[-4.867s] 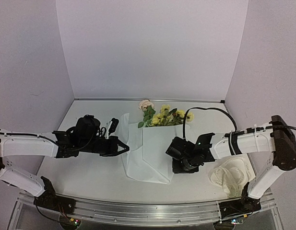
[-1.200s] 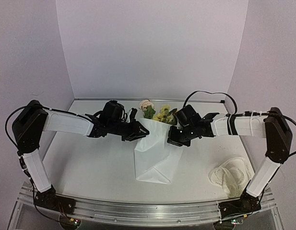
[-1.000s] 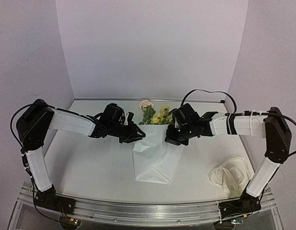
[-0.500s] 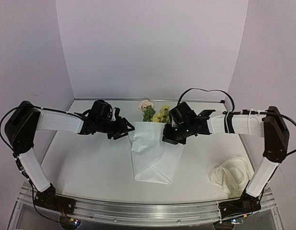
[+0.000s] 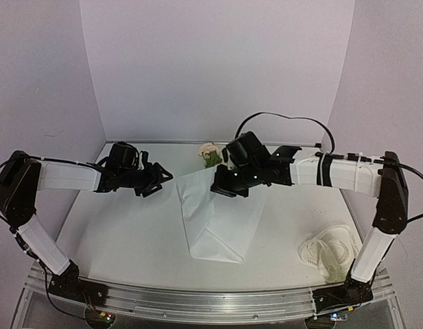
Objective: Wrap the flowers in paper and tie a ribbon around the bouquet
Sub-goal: Fold the 2/3-folded wrapping paper at the center of the board.
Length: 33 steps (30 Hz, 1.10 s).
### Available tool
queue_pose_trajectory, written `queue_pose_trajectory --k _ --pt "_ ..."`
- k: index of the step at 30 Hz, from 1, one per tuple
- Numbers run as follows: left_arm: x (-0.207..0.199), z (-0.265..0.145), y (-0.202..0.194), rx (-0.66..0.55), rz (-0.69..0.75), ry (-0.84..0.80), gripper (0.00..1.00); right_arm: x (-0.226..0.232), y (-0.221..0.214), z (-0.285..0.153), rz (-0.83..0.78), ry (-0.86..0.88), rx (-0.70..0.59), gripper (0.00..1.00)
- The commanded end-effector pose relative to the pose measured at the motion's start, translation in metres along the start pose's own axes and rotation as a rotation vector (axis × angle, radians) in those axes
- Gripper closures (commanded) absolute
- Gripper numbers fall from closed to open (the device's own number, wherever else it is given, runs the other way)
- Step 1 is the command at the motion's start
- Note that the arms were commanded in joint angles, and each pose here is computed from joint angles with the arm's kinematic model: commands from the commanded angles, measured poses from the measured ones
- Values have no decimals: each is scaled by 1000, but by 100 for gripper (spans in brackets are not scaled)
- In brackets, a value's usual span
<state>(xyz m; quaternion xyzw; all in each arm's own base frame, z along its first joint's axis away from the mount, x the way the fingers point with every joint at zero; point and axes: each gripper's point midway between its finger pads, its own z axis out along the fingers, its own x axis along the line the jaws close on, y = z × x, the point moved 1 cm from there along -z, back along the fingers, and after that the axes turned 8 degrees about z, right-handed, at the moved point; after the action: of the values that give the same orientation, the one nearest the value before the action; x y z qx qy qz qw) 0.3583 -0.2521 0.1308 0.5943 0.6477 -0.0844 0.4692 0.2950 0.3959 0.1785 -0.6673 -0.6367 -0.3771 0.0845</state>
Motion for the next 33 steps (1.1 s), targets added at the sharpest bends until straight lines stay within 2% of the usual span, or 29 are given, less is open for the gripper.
queue_pose_trajectory --k 1,4,6,8,12,13,16,18,21,24,33 --pt "14 -25 -19 -22 -69 -2 35 71 -9 18 -1 163 61 99" --pt "41 -26 -41 -5 -133 48 40 87 -20 40 1 189 112 90" --pt "47 -21 -49 12 -149 40 44 92 -22 46 1 199 122 75" --pt "52 -15 -55 31 -164 38 49 93 -22 47 -4 203 122 65" --pt "57 -8 -58 45 -174 37 54 92 -13 29 -30 202 75 38" --pt "57 -6 -58 50 -174 39 56 87 -10 26 -28 190 59 34" --pt "59 -2 -57 57 -173 49 60 69 2 22 26 155 25 31" --pt "61 1 -58 65 -179 56 63 68 5 23 56 204 33 29" --pt "63 5 -59 76 -176 60 63 78 6 14 44 276 18 13" --pt "65 9 -60 88 -177 64 63 93 3 -2 -15 329 12 4" --pt "62 12 -58 99 -176 56 63 86 2 -21 -14 343 -28 2"
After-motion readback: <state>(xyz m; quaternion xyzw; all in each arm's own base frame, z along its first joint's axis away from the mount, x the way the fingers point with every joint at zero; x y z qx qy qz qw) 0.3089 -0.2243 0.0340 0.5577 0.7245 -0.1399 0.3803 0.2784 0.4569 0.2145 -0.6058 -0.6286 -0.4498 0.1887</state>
